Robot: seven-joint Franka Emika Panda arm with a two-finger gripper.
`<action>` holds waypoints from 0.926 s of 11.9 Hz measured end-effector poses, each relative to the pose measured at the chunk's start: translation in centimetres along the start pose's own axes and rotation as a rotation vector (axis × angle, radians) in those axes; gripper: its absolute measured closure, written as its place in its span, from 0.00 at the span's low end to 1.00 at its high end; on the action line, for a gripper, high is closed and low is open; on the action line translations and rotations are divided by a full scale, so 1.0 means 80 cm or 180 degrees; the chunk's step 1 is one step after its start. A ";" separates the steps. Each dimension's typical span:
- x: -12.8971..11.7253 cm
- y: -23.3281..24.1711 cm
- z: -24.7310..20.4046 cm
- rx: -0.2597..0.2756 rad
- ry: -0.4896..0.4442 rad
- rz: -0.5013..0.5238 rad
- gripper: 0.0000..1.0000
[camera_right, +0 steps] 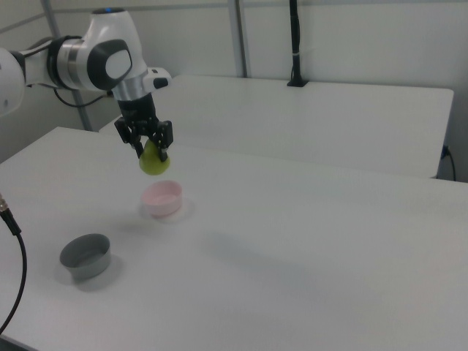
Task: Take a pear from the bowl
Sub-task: 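Carry the held pear away from the pink bowl across the table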
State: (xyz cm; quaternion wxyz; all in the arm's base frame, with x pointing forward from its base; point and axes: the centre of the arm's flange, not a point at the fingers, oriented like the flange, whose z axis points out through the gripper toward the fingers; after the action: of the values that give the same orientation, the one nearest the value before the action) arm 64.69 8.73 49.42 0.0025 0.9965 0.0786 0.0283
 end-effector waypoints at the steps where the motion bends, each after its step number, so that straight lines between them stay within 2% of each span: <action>1: -0.009 0.011 -0.019 -0.0050 -0.0035 -0.0001 0.36; 3: -0.022 0.031 -0.053 -0.0092 -0.0092 0.0028 0.36; 6: -0.032 0.067 -0.087 -0.0099 -0.0023 -0.0064 0.36; 9: -0.068 0.119 -0.138 -0.0109 0.0107 -0.0205 0.36; 11: -0.090 0.136 -0.152 -0.0070 0.0143 -0.0217 0.36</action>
State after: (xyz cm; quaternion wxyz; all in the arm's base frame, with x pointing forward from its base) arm 58.64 -3.14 61.29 0.0126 0.9923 0.1123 0.0515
